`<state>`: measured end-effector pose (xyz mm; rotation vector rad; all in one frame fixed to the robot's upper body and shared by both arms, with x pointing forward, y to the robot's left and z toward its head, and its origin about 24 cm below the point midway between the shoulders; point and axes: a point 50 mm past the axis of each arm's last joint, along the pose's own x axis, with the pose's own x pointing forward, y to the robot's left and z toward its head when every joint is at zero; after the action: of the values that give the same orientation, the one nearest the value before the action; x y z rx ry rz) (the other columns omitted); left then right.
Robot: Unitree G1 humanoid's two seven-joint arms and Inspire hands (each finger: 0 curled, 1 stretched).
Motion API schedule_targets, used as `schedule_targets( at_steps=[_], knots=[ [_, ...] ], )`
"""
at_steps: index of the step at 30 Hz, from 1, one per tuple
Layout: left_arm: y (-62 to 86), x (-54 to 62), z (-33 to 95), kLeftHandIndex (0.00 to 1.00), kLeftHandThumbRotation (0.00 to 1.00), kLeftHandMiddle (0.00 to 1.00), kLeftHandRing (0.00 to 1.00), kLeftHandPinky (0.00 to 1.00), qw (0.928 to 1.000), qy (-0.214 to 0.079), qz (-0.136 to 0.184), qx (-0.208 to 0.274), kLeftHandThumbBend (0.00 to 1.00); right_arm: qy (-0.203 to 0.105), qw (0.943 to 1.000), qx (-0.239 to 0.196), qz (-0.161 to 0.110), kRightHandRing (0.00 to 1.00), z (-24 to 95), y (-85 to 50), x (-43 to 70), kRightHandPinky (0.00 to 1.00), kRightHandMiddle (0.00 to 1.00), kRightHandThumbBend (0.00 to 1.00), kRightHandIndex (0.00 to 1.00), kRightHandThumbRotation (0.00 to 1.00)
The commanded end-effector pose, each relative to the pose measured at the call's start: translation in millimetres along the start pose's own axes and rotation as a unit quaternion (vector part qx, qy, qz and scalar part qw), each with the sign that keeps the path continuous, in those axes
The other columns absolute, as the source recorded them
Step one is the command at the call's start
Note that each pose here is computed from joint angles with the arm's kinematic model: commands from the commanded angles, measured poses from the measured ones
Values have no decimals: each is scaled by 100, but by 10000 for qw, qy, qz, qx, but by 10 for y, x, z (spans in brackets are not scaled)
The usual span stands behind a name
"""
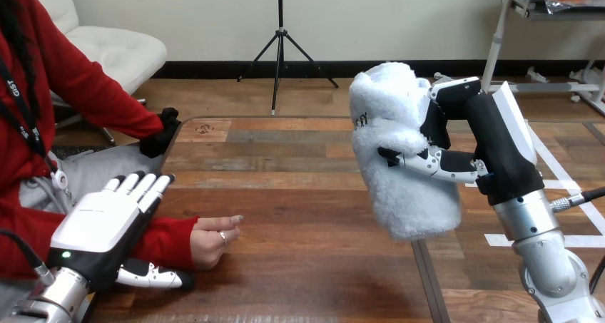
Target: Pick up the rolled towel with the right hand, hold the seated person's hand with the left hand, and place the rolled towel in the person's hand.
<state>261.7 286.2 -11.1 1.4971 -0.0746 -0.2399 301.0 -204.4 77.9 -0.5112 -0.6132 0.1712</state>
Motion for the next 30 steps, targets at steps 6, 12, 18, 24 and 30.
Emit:
schedule_targets(
  at_steps=[6,12,18,24,30],
  knots=[
    [-10,75,-4,96,51,93,94,92,9996,168,120,207,100,-607,9977,0,-314,8,195,-131,185,4,11,53,9,0],
    [-31,72,0,92,49,88,90,89,9994,191,148,237,100,-673,9972,29,-339,8,221,-138,178,4,11,53,9,0],
    [-32,79,8,87,47,82,83,84,9989,140,198,407,100,-724,9967,43,-353,7,244,-145,173,4,10,52,9,0],
    [-26,92,18,82,43,77,76,78,9987,89,214,457,97,-756,9965,51,-368,7,258,-149,168,4,10,52,8,0],
    [-19,101,32,77,39,72,69,72,9991,56,232,354,95,-764,9964,55,-361,7,271,-152,164,3,10,52,8,0]
  ],
)
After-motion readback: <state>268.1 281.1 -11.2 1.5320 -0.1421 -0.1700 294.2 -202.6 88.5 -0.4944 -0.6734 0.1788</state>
